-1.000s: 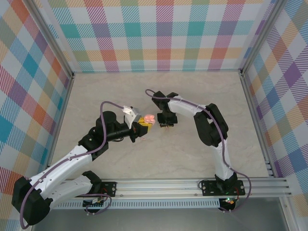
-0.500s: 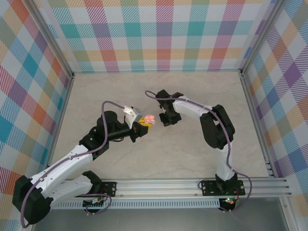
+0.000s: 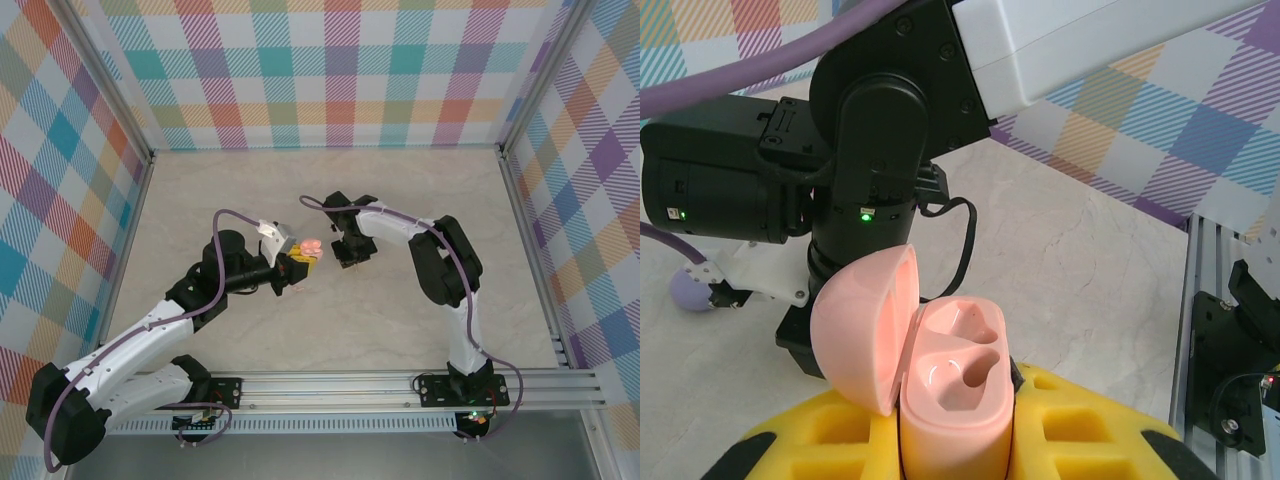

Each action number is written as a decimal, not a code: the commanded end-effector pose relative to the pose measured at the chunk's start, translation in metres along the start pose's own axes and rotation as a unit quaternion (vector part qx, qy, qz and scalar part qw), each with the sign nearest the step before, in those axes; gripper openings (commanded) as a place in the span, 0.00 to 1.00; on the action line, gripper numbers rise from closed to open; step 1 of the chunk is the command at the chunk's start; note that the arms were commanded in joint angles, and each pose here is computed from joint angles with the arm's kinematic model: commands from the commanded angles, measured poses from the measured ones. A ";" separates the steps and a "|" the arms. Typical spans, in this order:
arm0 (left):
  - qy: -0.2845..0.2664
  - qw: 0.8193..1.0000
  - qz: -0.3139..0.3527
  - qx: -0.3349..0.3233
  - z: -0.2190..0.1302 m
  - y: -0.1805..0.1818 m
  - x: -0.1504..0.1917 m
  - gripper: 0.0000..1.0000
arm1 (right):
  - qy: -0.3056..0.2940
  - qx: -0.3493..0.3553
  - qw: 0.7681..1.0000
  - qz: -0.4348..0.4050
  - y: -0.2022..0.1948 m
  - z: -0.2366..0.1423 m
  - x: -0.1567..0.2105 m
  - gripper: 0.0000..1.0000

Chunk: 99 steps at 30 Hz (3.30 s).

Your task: Insert wireless bluetooth earbuds into charging case

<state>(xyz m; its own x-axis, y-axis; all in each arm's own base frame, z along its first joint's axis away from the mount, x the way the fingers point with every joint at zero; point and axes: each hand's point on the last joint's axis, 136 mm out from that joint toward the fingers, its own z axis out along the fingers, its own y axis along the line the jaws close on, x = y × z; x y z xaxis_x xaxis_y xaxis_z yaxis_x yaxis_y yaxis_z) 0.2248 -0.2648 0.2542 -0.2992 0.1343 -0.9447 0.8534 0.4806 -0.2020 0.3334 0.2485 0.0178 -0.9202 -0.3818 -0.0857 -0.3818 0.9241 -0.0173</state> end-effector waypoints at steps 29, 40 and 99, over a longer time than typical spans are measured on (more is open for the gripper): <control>-0.008 1.000 0.005 0.007 -0.005 -0.008 -0.007 0.14 | 0.053 0.015 0.990 0.127 -0.004 0.008 0.009 0.31; -0.009 1.000 0.005 0.010 -0.005 -0.009 -0.007 0.14 | 0.050 0.010 0.987 0.150 -0.009 0.011 0.007 0.32; 0.056 0.983 -0.163 -0.065 0.045 0.052 0.043 0.14 | -0.177 -0.107 0.965 0.163 -0.025 -0.078 -0.007 0.19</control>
<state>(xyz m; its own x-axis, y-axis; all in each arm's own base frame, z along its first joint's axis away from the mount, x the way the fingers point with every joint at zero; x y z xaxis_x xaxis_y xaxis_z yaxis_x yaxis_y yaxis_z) 0.2638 -0.2706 0.1824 -0.5977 0.0990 -0.7956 0.6657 0.6142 -0.4237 0.3366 0.2172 0.0725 -0.9537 -0.0004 -0.3006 -0.0653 0.9764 0.2059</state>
